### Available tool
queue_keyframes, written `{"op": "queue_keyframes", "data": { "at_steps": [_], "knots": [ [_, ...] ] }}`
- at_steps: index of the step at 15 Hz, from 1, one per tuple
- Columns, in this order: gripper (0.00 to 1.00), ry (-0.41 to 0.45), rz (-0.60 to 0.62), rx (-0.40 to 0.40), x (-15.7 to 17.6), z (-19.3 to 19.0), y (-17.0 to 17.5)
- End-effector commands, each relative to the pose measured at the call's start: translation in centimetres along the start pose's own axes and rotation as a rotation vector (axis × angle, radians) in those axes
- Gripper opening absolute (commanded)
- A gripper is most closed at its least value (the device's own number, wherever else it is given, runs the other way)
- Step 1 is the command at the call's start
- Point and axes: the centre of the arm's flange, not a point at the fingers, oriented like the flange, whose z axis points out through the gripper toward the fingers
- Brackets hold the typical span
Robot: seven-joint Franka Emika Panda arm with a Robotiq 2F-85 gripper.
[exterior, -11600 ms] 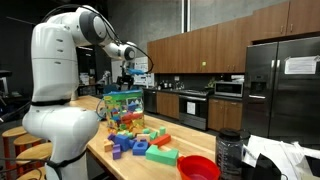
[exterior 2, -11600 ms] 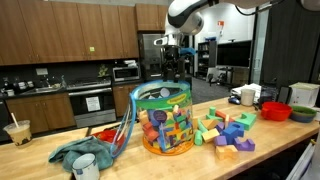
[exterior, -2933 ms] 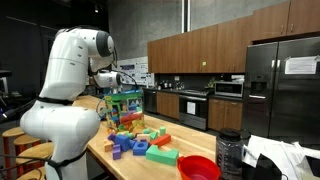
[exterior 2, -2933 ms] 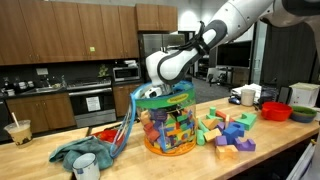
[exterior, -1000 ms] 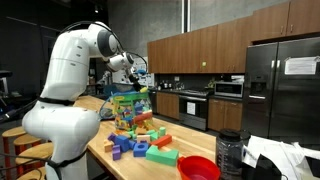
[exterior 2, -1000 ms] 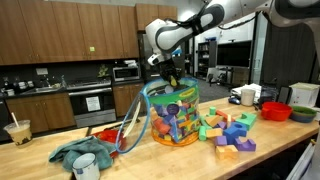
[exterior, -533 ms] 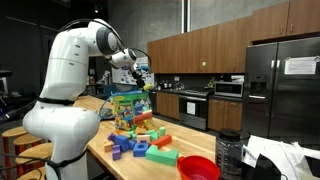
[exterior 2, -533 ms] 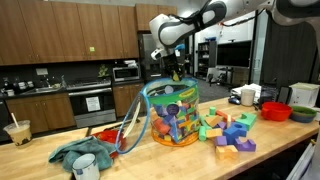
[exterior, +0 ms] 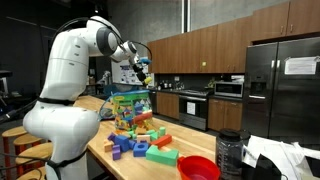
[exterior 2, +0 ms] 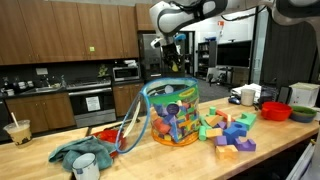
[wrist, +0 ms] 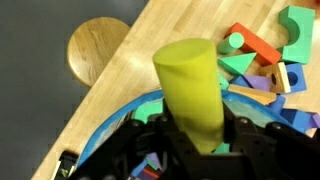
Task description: Remove one yellow block from the toy bag
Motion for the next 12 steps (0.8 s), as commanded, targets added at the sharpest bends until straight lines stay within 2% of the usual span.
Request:
{"op": "queue_keyframes", "data": {
  "at_steps": [1, 5, 8, 12],
  "knots": [
    [0.18, -0.011, 0.061, 0.019, -2.9, -2.6, -0.5],
    [0.18, -0.043, 0.181, 0.086, -5.3, -1.2, -3.7],
    [0.18, -0.042, 0.315, 0.142, -6.3, 0.8, -6.4],
    [0.18, -0.039, 0.493, 0.209, -5.8, 3.9, -9.8]
  ]
}}
